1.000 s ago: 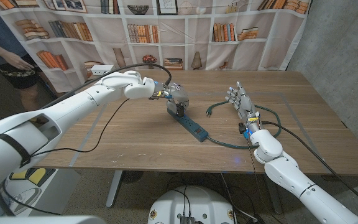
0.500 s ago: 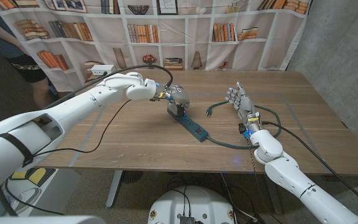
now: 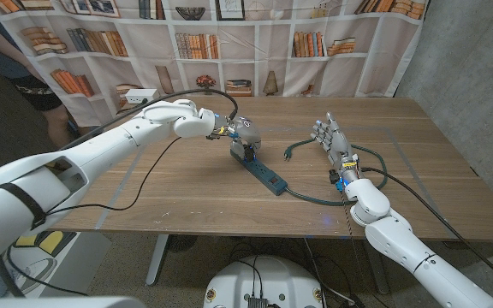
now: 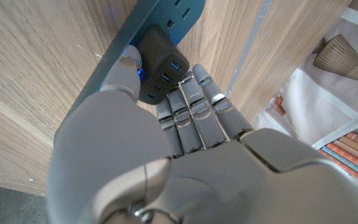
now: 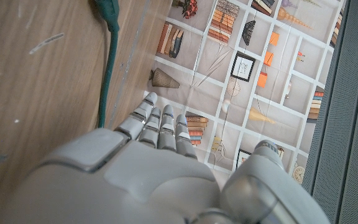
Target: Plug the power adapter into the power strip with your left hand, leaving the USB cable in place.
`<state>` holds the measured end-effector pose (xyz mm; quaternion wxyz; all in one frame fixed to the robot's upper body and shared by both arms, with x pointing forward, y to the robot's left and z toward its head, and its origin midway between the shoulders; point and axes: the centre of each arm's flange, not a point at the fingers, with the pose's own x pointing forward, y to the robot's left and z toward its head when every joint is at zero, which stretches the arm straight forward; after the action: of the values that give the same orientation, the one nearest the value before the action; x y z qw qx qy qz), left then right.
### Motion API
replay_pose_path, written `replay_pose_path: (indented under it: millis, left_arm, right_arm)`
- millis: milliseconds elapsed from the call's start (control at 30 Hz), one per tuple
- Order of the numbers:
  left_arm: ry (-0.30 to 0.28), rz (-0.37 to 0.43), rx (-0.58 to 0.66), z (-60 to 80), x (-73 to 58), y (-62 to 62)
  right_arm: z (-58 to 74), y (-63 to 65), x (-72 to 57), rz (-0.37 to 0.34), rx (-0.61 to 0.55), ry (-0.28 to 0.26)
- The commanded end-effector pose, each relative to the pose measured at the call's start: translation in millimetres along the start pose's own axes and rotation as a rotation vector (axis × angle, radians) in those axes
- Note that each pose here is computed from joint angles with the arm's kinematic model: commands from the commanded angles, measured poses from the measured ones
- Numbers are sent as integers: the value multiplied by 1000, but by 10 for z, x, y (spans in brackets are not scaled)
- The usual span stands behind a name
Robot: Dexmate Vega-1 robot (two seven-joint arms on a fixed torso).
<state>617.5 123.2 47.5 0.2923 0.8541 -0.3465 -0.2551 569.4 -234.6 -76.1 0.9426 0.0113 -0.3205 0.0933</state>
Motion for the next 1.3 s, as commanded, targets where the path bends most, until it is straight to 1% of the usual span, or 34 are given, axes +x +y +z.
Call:
replay_pose_path:
  millis: [33, 333, 433, 600, 833, 1167, 1300]
  left_arm:
    - [20, 16, 10, -85, -60, 99]
    - [39, -8, 29, -112, -59, 102]
    - [48, -40, 42, -116, -41, 98]
    - [66, -67, 68, -123, -28, 90]
    - [82, -61, 84, -135, -44, 100]
    - [83, -62, 82, -136, -85, 102]
    - [90, -40, 72, -139, -118, 109]
  right_arm:
    - [18, -3, -1, 1, -7, -6]
    - [15, 1, 8, -2, 0, -2]
    - [13, 4, 11, 3, -6, -4]
    - [15, 8, 14, -1, -3, -5]
    - [13, 21, 16, -5, 0, -4]
    - [17, 48, 15, -2, -5, -7]
    - [20, 65, 12, 1, -9, -10]
